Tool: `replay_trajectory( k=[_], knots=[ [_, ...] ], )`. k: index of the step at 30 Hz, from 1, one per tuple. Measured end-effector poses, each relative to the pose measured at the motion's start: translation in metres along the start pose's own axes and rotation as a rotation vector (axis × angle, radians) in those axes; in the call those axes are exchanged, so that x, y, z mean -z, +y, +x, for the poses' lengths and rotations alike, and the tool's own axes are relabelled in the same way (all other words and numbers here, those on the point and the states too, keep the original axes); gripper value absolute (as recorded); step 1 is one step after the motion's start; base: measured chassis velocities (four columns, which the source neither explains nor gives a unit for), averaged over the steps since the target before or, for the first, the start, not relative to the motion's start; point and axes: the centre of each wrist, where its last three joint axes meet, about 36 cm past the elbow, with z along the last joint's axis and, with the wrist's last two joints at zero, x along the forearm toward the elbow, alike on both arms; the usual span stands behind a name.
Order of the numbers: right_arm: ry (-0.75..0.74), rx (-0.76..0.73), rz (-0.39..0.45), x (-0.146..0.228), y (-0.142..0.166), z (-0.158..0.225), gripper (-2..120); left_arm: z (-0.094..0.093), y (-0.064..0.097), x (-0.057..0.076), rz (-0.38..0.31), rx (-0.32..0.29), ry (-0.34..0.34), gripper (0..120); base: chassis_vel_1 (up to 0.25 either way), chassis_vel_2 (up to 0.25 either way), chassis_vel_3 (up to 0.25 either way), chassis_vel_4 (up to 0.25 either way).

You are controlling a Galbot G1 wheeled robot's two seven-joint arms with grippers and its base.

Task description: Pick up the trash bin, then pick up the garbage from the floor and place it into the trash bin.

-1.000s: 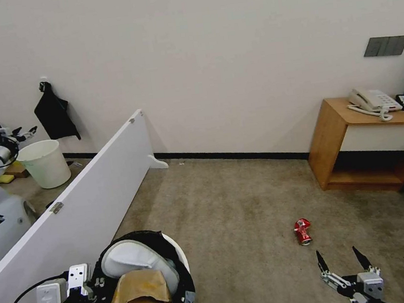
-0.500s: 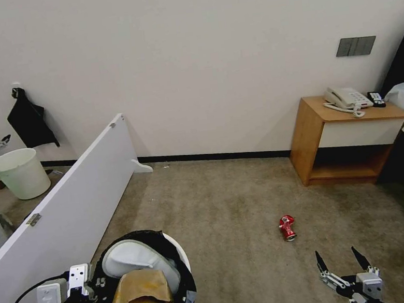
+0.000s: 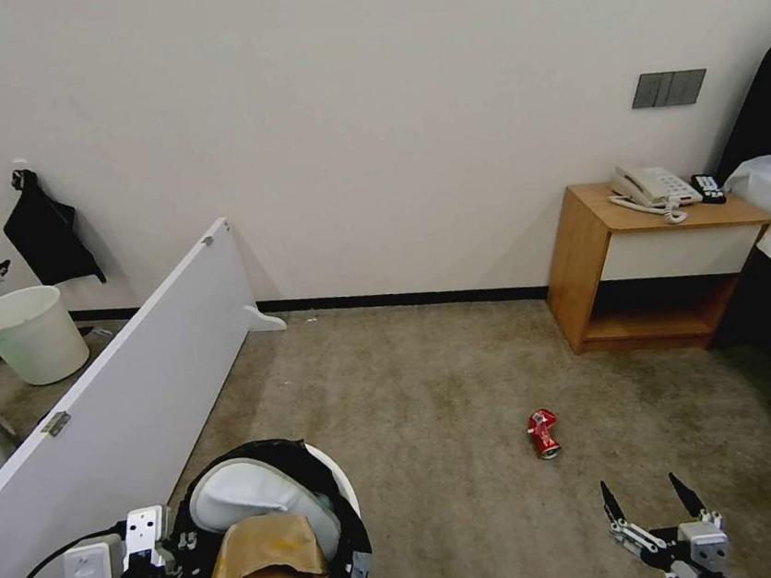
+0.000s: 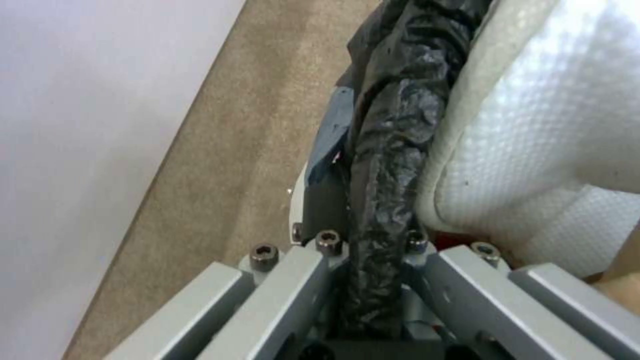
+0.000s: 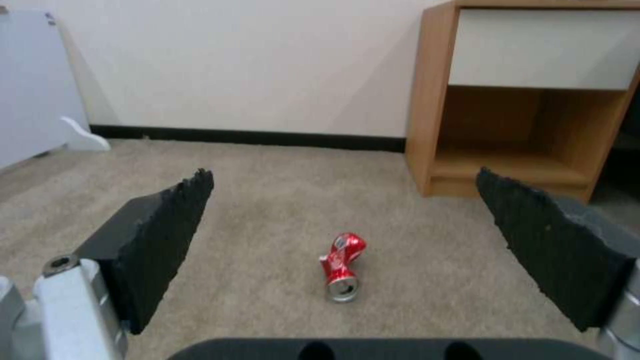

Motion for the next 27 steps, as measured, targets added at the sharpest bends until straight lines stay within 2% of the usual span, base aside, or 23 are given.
replay_trajectory(
  k=[10,27],
  knots=[
    [0.014,-0.004,-0.036,-0.0072,0.0033,0.0018,100,0.0014,0.0016,0.0,0.015,0.006,0.004,0,0.0,0.0,0.0,0.0],
    [0.009,0.0,-0.045,-0.0053,0.0019,0.0002,100,0.0018,-0.0006,0.0006,0.008,0.003,0.001,0,-0.018,0.014,0.017,-0.017]
  ],
)
